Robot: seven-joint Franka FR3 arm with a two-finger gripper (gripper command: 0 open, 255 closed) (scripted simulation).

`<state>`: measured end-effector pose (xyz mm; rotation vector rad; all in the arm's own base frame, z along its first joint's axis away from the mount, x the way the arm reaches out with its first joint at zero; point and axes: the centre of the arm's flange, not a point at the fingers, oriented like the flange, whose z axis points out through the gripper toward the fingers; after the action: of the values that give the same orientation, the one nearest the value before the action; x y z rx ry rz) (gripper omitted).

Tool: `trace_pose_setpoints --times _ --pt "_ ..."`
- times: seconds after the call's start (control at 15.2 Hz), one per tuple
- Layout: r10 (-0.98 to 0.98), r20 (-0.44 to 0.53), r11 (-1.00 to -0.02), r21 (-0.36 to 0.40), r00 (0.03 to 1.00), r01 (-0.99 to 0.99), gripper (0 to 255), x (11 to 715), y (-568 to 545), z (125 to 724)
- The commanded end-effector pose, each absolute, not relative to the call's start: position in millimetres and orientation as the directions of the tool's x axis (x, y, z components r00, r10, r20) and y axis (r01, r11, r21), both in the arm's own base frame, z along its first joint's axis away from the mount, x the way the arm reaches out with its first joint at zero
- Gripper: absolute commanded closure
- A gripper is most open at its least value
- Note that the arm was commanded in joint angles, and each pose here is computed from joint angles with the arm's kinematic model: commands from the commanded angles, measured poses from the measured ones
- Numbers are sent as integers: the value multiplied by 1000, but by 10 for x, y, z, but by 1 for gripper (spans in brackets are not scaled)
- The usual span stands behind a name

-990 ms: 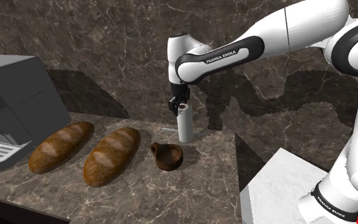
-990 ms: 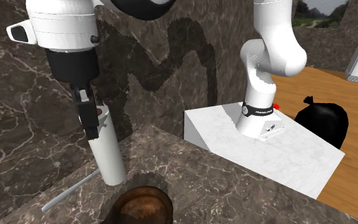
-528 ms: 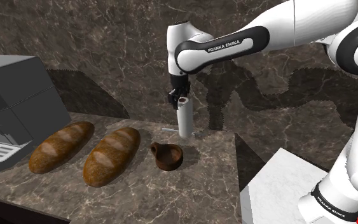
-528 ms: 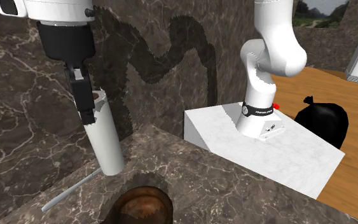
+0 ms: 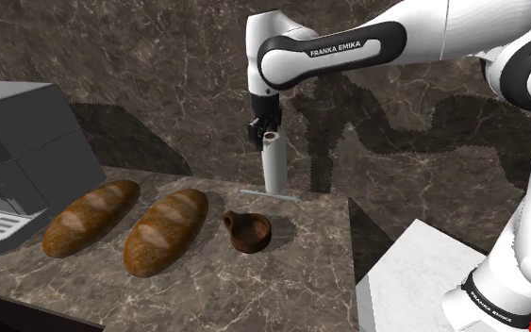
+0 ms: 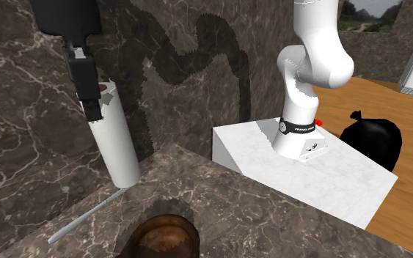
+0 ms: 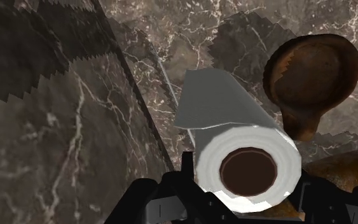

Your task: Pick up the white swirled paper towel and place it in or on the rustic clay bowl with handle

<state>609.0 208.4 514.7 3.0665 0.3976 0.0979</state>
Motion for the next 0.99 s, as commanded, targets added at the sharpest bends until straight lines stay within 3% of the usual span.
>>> trace_pose_setpoints --times 0.0,0.92 --pt "256 56 -966 56 965 253 255 6085 2087 5260" --pt "256 56 -966 56 965 253 255 5926 2537 5985"
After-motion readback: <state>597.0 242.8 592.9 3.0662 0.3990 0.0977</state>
